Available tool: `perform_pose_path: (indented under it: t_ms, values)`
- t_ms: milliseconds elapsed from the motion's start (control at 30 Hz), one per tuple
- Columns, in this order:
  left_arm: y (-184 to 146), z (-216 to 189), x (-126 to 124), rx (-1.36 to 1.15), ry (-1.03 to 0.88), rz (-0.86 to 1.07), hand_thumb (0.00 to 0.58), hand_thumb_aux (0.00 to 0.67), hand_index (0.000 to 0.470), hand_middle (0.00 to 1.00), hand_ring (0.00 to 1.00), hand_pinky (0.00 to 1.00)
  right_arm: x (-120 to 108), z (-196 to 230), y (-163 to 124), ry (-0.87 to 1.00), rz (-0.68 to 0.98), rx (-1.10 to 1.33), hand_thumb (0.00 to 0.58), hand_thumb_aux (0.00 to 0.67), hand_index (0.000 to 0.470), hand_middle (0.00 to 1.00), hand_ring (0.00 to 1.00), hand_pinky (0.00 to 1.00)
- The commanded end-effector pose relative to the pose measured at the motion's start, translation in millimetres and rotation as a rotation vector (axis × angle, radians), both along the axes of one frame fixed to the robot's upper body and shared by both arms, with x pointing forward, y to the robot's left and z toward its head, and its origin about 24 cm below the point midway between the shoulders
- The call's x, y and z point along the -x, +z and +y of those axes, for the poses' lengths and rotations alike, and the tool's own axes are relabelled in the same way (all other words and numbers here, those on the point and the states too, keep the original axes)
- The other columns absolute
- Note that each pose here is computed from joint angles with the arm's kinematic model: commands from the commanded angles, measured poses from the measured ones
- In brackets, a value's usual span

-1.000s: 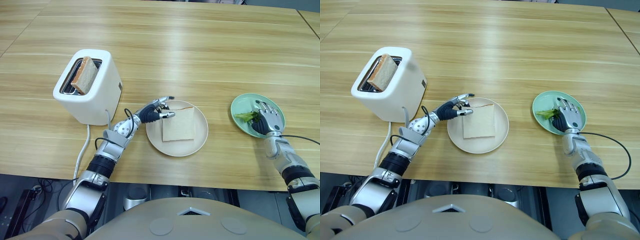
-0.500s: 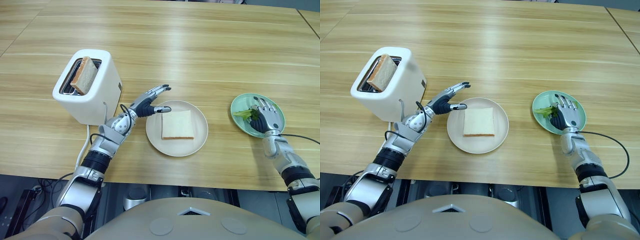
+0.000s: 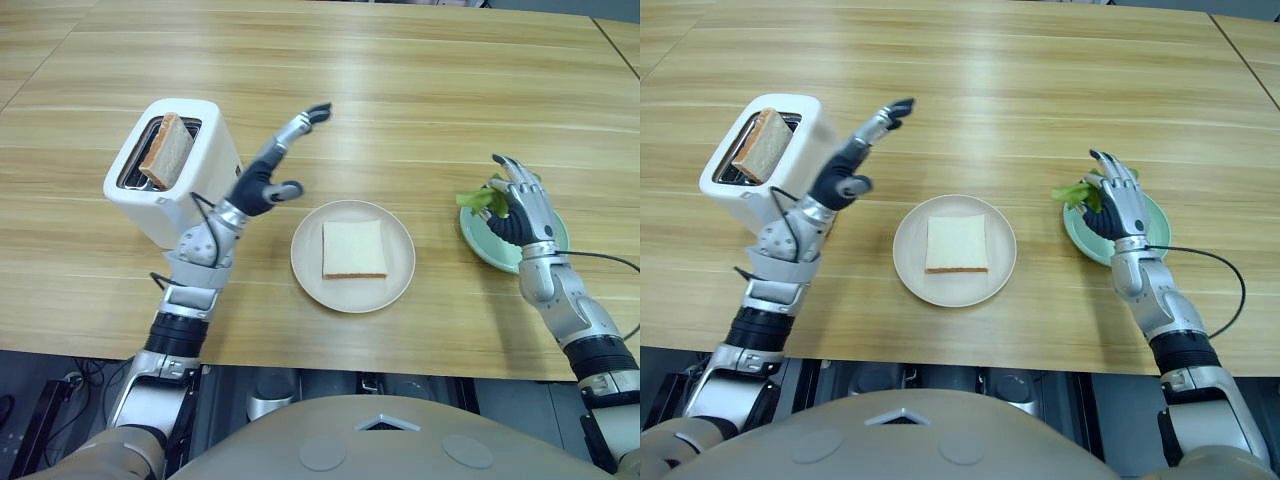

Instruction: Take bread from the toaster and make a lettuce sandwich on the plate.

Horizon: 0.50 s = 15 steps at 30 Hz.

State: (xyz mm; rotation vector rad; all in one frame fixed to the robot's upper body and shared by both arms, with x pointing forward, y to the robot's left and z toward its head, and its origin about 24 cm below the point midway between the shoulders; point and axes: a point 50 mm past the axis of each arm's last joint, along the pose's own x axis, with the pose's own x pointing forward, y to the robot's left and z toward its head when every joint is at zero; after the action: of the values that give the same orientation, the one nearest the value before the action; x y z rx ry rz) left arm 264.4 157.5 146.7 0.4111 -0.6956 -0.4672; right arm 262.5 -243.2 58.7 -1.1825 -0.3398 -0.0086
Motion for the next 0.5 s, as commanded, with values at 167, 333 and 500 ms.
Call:
perform_pose_path:
  t_ms: [167,333,500]
  values:
    - [33.0,73.1,8.8,-0.077,0.251,-0.173,0.0,0.0,0.0,0.0,0.0,0.0,-0.6,80.7,-6.8,0.36,0.092,0.0,0.58,0.67,0.46,0.0,0.0,0.0]
    - [35.5,126.2,8.0,-0.167,0.485,-0.148,0.0,0.0,0.0,0.0,0.0,0.0,4.3,112.8,-24.0,0.484,0.176,0.018,0.58,0.67,0.46,0.0,0.0,0.0]
    - [29.2,153.3,9.8,-0.31,0.636,-0.092,0.0,0.0,0.0,0.0,0.0,0.0,4.9,132.6,-33.9,0.546,0.209,0.04,0.58,0.67,0.46,0.0,0.0,0.0]
